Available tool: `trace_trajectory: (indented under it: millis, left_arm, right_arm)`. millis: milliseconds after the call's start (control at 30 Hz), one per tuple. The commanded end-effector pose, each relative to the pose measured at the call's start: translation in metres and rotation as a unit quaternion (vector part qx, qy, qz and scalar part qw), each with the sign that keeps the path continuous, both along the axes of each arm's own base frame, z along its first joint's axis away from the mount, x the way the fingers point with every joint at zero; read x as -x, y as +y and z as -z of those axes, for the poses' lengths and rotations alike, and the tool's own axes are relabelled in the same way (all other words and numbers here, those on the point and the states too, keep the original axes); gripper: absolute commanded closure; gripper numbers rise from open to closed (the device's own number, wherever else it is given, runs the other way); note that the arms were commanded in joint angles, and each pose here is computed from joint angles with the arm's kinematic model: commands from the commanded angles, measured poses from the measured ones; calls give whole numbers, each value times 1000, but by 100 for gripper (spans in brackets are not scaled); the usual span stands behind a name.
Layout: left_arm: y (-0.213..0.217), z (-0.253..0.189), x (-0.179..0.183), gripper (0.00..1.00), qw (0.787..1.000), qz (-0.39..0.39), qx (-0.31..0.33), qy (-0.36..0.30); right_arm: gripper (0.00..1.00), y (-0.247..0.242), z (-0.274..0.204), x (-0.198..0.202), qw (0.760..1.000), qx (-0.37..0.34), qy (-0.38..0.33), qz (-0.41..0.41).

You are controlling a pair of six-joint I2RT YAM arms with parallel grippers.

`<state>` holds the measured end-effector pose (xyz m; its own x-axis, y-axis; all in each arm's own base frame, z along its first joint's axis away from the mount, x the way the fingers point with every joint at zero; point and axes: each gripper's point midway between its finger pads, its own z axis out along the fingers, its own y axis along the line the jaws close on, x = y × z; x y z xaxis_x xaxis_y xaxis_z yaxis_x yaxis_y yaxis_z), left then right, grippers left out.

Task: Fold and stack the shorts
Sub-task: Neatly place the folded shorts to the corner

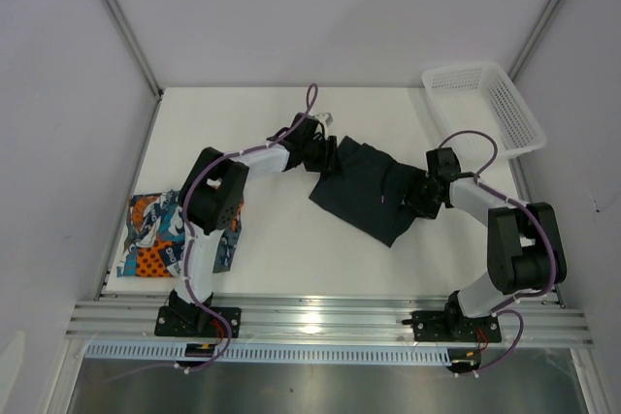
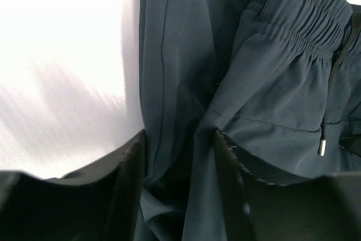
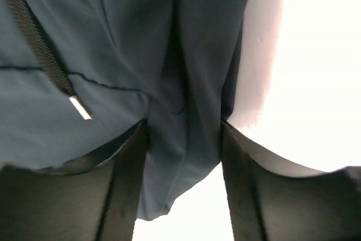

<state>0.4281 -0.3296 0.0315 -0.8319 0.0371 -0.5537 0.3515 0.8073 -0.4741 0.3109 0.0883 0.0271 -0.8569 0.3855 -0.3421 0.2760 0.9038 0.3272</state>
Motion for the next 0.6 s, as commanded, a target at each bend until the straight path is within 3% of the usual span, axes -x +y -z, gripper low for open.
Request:
trace_trajectory:
  millis: [0, 133, 200, 367, 433, 567]
  left_arm:
    - [0, 4, 3, 50, 1000, 0, 9, 7]
    - [0, 4, 7, 66, 1000, 3, 15, 7]
    - [-1, 4, 8, 73, 1000, 4, 19, 8]
    - [-1, 0, 11, 98, 1000, 5, 27, 6]
    - [2, -3, 11, 100, 1000, 1, 24, 1]
    - [7, -26, 10, 100, 1000, -4, 17, -19]
  right_arm:
    - [47, 2, 11, -9, 1000, -9, 0, 14]
    - [64, 7, 9, -16, 1000, -11, -11, 9]
    - [66, 12, 5, -20, 1000, -9, -17, 3]
    - [92, 21, 1, -29, 1000, -1, -23, -10]
    - [100, 26, -1, -32, 999, 2, -27, -16]
    - [100, 35, -13, -38, 999, 16, -43, -26]
